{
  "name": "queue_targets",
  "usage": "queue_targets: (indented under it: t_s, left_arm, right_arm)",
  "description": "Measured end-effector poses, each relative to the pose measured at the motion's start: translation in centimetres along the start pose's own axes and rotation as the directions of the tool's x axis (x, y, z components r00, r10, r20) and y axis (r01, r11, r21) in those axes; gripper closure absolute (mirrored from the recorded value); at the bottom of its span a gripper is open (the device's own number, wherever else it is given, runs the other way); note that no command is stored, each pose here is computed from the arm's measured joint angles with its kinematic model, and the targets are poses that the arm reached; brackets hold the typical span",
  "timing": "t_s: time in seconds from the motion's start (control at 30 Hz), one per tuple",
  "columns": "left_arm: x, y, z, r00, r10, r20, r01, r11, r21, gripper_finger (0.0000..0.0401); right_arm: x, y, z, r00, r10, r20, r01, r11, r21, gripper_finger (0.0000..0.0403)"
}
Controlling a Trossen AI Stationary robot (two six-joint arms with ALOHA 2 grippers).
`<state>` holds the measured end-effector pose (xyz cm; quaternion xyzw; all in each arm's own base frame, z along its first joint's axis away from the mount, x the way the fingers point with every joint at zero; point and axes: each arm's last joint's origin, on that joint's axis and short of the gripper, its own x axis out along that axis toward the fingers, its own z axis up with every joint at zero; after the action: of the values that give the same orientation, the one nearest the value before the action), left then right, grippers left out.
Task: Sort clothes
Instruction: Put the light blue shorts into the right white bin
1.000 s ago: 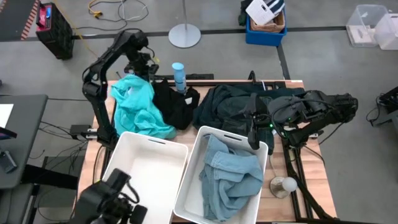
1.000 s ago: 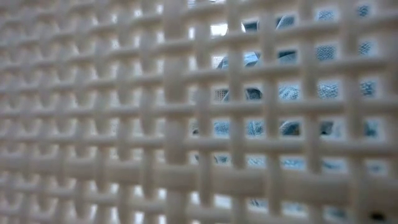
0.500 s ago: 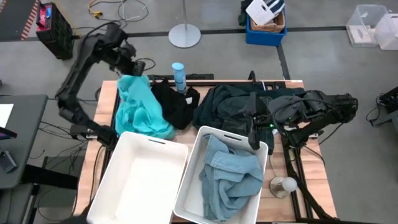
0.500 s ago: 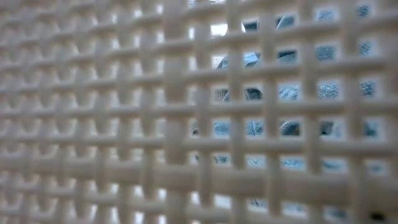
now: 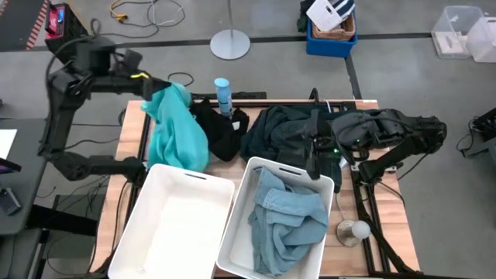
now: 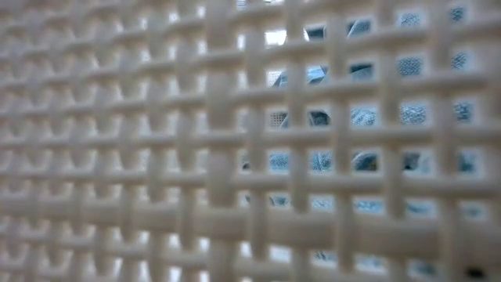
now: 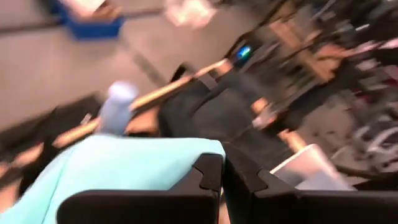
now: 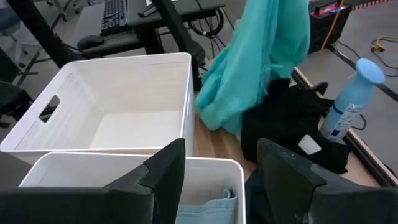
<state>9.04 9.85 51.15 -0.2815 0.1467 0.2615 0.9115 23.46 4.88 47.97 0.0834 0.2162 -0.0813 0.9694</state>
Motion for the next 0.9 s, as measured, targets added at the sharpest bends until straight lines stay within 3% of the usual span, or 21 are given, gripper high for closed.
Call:
queue_targets:
  t_s: [0.17, 0.3, 0.5, 0.9]
  left_arm:
    - [-1.1, -1.8, 0.8, 0.976, -0.177, 0.124, 0.17, 0.983, 0.068, 0.0401]
    - [-1.3, -3.3, 2.1, 0.92, -0.326, 0.217, 0.305, 0.944, 0.124, 0.0401]
    - [0.1, -5.7, 3.9, 0.796, -0.538, 0.276, 0.5, 0.842, 0.202, 0.0401]
    - [6.9, -10.9, 5.8, 0.534, -0.791, 0.299, 0.732, 0.61, 0.303, 0.0401]
  right_arm:
    - [0.0, 0.0, 0.1, 1.0, 0.0, 0.004, 0.0, 1.0, 0.002, 0.0184]
    - [0.1, -0.1, 0.1, 1.0, -0.003, 0.01, 0.003, 1.0, 0.006, 0.0184]
    - [-0.4, 0.0, 1.1, 0.995, 0.022, 0.093, -0.022, 1.0, 0.005, 0.0184]
    - [-3.4, 0.1, 3.5, 0.973, 0.072, 0.219, -0.064, 0.997, -0.047, 0.0184]
